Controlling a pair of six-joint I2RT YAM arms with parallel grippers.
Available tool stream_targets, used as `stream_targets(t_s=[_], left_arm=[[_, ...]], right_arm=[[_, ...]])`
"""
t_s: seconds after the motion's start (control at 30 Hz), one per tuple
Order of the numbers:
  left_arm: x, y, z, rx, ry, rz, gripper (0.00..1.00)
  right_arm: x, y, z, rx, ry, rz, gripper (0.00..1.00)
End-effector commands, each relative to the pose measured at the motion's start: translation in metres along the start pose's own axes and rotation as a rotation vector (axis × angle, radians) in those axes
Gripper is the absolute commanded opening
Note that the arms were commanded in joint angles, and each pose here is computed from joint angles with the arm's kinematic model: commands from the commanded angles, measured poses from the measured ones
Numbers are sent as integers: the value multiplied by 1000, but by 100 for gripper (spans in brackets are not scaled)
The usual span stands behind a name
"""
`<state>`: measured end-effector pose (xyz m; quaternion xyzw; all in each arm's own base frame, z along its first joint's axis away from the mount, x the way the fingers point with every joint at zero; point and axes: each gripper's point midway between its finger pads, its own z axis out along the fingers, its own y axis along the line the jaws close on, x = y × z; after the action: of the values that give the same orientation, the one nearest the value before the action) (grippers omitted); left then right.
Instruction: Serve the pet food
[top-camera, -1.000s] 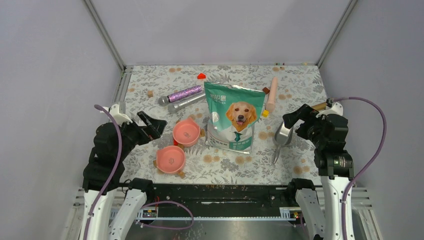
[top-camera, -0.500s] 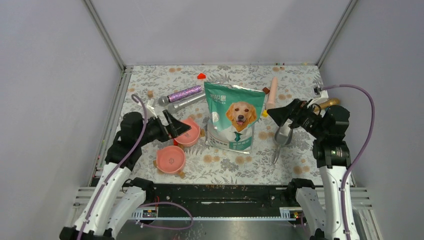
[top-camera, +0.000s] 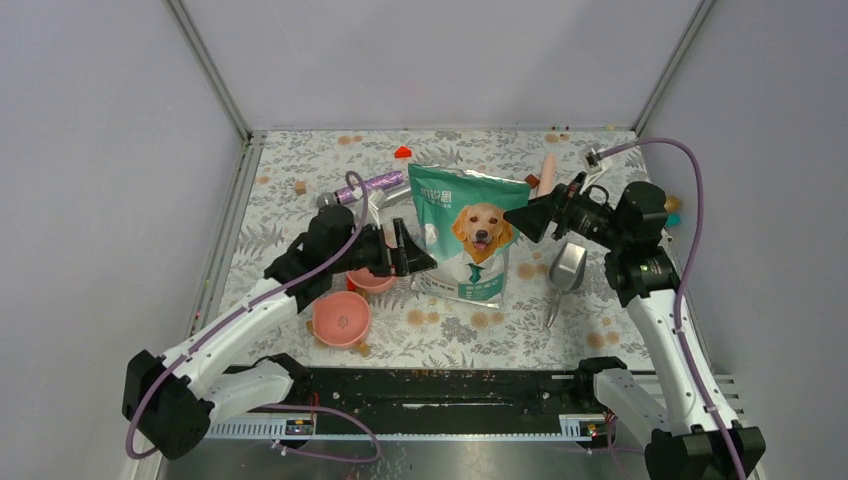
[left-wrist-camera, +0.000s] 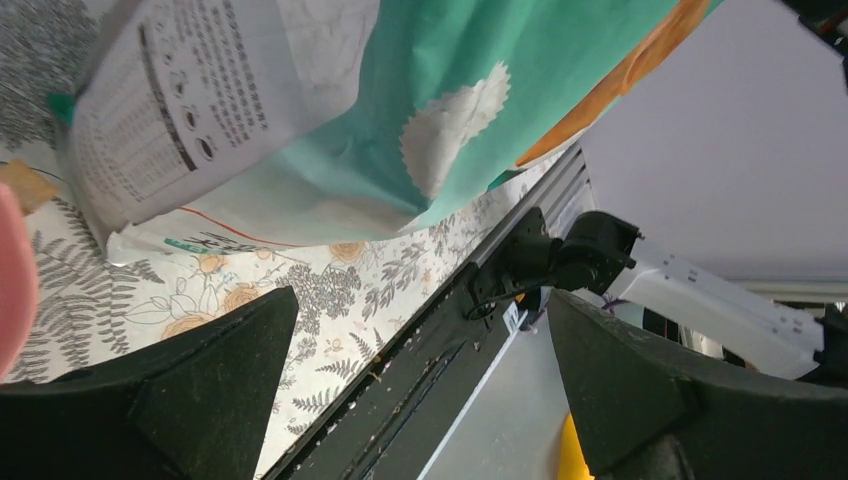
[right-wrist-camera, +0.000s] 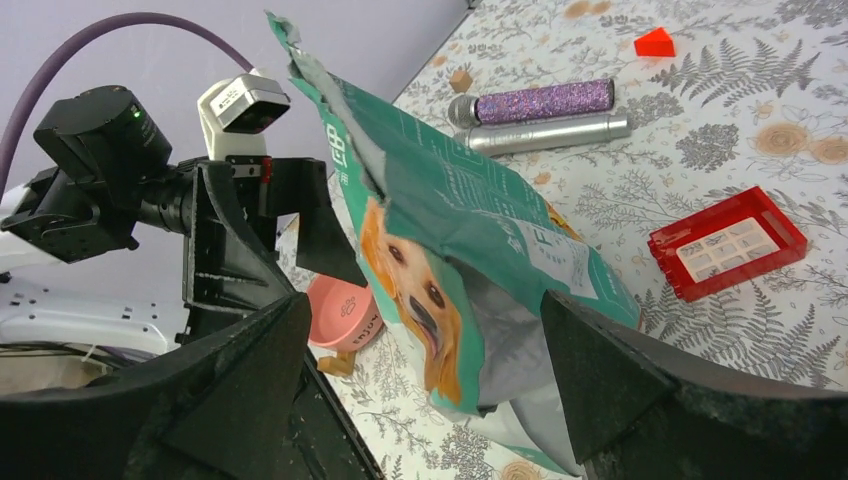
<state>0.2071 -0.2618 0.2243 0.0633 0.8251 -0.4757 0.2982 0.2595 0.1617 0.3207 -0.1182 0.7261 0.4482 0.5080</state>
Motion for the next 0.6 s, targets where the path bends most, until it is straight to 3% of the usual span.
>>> stream_targets(t_s=[0.0, 0.1, 0.3, 0.57], left_arm=[[-10, -37, 11, 127, -12, 65, 99], [-6, -30, 21, 100, -4, 44, 99], [-21, -17, 43, 27, -36, -23, 99], [-49, -14, 71, -21, -67, -54, 98]], right_arm=[[-11, 1, 15, -32, -25, -96, 91], [-1, 3, 20, -65, -18, -80, 88], [16, 13, 25, -118, 19, -37, 42], [27, 19, 11, 0, 2, 85, 14]])
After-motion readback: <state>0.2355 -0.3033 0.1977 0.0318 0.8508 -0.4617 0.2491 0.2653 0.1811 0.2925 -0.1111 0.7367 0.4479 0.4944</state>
